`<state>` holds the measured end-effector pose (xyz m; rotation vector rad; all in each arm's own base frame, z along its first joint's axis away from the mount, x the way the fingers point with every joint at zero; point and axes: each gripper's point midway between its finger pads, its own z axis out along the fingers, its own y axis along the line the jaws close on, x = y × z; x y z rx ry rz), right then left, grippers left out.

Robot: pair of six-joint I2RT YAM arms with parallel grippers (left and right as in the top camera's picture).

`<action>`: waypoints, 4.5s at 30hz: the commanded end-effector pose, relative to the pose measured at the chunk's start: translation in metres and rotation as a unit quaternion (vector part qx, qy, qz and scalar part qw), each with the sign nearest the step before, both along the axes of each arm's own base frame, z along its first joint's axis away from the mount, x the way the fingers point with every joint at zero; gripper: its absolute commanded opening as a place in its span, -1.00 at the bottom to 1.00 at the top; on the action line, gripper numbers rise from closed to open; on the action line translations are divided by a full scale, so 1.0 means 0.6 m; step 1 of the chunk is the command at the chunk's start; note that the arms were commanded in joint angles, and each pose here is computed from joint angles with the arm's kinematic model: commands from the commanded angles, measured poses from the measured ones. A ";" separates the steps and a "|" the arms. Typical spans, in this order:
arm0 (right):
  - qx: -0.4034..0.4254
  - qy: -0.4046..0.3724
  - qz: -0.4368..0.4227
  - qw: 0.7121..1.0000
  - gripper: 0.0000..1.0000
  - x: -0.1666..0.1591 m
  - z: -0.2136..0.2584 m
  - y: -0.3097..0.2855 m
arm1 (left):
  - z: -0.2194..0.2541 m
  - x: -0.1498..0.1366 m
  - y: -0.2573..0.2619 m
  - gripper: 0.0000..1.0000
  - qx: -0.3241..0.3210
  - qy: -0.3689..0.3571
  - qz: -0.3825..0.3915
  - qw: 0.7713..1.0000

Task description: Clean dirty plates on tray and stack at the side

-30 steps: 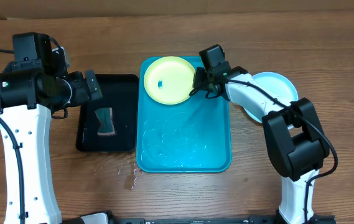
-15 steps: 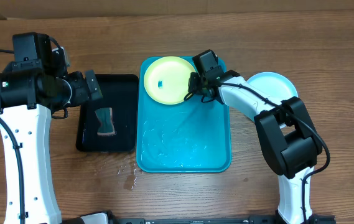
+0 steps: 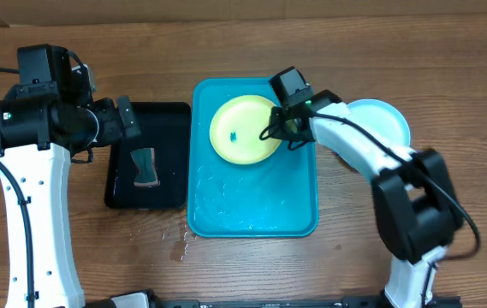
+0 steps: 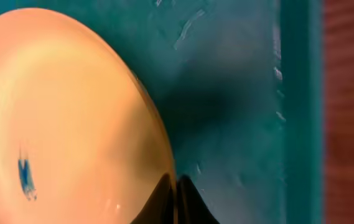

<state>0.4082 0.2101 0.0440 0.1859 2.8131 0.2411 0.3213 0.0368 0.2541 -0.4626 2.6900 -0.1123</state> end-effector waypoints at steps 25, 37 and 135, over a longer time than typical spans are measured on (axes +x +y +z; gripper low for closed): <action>-0.026 0.109 -0.042 0.993 -0.28 -0.156 -0.009 -0.007 | 0.005 0.004 0.001 0.99 0.001 -0.005 0.002 1.000; -0.030 0.096 -0.039 0.994 -0.23 -0.161 -0.049 -0.017 | 0.005 0.004 0.001 0.99 0.001 -0.005 0.002 1.000; -0.015 0.061 0.059 0.996 -0.41 -0.123 -0.013 -0.001 | 0.005 0.004 0.001 1.00 0.001 -0.005 0.002 1.000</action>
